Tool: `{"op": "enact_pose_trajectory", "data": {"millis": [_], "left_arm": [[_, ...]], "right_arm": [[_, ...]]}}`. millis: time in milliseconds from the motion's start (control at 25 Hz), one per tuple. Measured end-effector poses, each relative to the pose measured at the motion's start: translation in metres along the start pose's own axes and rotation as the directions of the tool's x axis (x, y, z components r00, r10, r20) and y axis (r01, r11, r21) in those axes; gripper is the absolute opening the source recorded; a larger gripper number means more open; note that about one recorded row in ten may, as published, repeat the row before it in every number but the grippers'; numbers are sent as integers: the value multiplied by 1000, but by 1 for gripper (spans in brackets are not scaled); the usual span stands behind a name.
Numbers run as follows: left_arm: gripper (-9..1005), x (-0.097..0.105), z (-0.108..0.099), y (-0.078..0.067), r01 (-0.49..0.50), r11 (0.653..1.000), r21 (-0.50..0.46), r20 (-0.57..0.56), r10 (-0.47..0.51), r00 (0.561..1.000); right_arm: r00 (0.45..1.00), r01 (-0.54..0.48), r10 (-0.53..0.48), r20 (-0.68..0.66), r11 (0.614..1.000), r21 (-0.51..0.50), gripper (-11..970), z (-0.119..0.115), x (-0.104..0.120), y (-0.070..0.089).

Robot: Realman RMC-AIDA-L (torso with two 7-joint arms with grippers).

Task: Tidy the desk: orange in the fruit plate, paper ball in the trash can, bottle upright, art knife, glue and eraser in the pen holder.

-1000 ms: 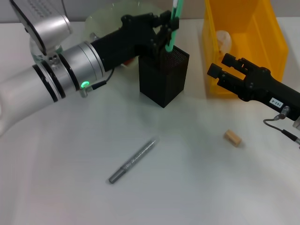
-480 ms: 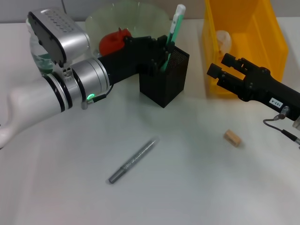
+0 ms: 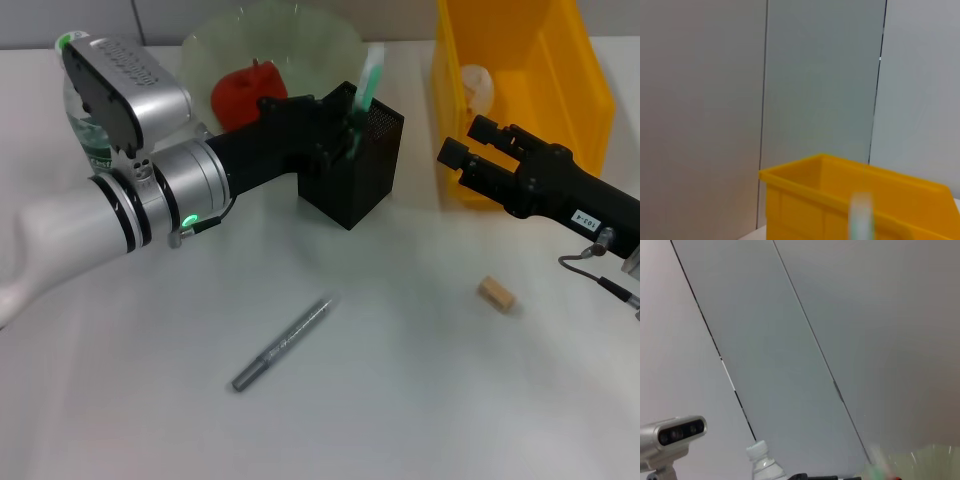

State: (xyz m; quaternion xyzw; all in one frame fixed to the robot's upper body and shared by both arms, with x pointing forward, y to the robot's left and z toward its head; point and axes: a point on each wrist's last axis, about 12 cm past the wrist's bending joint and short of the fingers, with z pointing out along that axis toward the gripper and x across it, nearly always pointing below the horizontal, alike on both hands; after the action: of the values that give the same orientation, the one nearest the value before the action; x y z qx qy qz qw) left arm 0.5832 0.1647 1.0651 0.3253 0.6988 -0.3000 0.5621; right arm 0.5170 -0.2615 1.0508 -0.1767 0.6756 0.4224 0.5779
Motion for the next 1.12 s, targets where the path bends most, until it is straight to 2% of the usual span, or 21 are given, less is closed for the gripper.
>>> {"op": "enact_pose_trajectory", "data": {"millis": [320,520,720,760,800,840,920,1040,1120], "left_arm": [[376,1,-3,-1,9,1000,-2,11,-9,1000],[412,-9,-12,-4,11,999,38,101,-15,995],[431,-24,-39,-11,6,990,139,291,-47,956],[435,-29,-54,-12,5,981,196,347,-74,935],[439,-29,-54,-12,5,981,196,347,-74,935],[443,-32,-67,-11,12,968,251,364,-106,925],[450,-33,-76,-9,20,958,288,358,-127,925],[462,-30,-99,-4,73,929,364,291,-187,938],[524,-27,-106,-2,92,925,368,276,-203,940]], "right_arm": [[1000,2,-2,1,1000,-4,730,0,-1,0],[1000,0,0,8,1000,-7,731,-2,-1,1],[1000,-2,2,13,1000,-4,731,-4,-1,1],[1000,-1,1,15,1000,-7,731,-4,-1,1],[1000,-1,1,15,1000,-7,731,-4,-1,1],[1000,-1,1,17,1000,-10,731,-5,-1,1],[1000,-1,1,17,1000,-11,731,-5,-1,1],[1000,3,-3,18,1000,-12,731,-5,-2,1],[1000,5,-5,18,1000,-13,731,-5,-3,1]]}}
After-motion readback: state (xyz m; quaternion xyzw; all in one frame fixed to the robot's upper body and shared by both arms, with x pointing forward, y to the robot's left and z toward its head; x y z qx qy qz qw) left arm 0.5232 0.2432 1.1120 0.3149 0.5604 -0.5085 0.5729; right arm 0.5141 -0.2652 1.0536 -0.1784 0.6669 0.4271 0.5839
